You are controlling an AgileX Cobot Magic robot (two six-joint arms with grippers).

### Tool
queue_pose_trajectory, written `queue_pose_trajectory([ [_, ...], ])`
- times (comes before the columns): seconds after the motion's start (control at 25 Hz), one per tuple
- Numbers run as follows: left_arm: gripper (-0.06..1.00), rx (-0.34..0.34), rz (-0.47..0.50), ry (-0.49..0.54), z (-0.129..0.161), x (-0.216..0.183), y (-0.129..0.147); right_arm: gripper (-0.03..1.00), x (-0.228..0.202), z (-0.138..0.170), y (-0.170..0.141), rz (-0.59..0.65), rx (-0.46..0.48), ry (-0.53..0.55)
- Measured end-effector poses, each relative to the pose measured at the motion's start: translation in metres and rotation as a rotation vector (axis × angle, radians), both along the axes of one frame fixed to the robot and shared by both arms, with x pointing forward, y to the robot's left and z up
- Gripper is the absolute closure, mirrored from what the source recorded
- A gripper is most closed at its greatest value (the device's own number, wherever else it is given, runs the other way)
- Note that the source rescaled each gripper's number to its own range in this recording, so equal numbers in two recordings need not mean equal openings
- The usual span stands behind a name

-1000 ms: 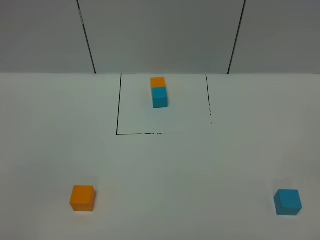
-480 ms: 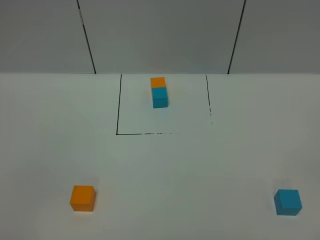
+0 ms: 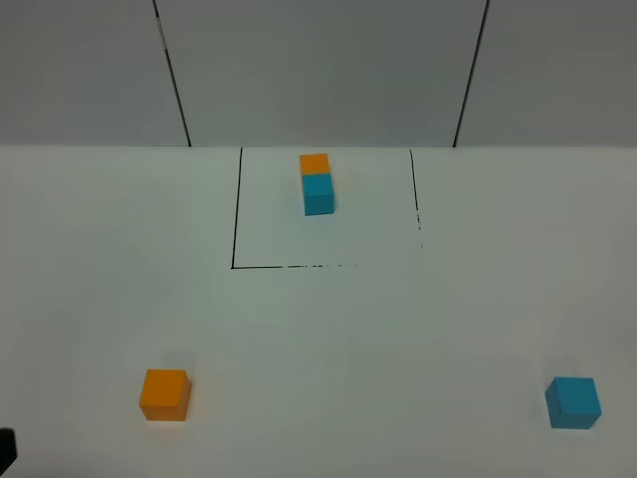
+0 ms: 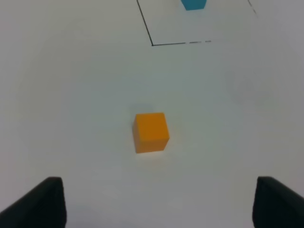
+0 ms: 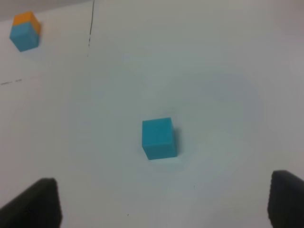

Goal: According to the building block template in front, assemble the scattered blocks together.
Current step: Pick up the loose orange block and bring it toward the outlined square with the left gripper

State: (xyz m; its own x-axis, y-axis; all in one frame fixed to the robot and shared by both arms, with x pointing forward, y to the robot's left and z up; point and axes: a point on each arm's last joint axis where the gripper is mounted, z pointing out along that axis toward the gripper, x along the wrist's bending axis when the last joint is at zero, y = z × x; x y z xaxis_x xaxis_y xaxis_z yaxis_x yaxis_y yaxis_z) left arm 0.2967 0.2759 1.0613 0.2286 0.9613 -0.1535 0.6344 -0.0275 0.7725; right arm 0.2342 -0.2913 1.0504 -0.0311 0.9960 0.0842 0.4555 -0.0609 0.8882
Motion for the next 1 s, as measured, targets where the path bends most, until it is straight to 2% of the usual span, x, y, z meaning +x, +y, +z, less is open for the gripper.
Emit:
queue_pose_trajectory([
  [0.16,0.27,-0.058,-0.041,0.178,-0.005,0.046,-0.003,0.23,0.000,0.000,0.000,0.000,0.000,0.000],
  [0.28,0.27,-0.113,-0.034,0.328,-0.011,0.085,-0.004,0.23,0.000,0.000,0.000,0.000,0.000,0.000],
  [0.56,0.27,-0.126,-0.035,0.512,-0.020,0.158,-0.004,0.23,0.000,0.000,0.000,0.000,0.000,0.000],
  [0.76,0.27,-0.022,-0.069,0.598,-0.030,0.186,-0.028,0.23,0.000,0.000,0.000,0.000,0.000,0.000],
  [1.0,0.27,0.142,0.001,0.734,-0.060,0.201,-0.064,0.23,0.000,0.000,0.000,0.000,0.000,0.000],
])
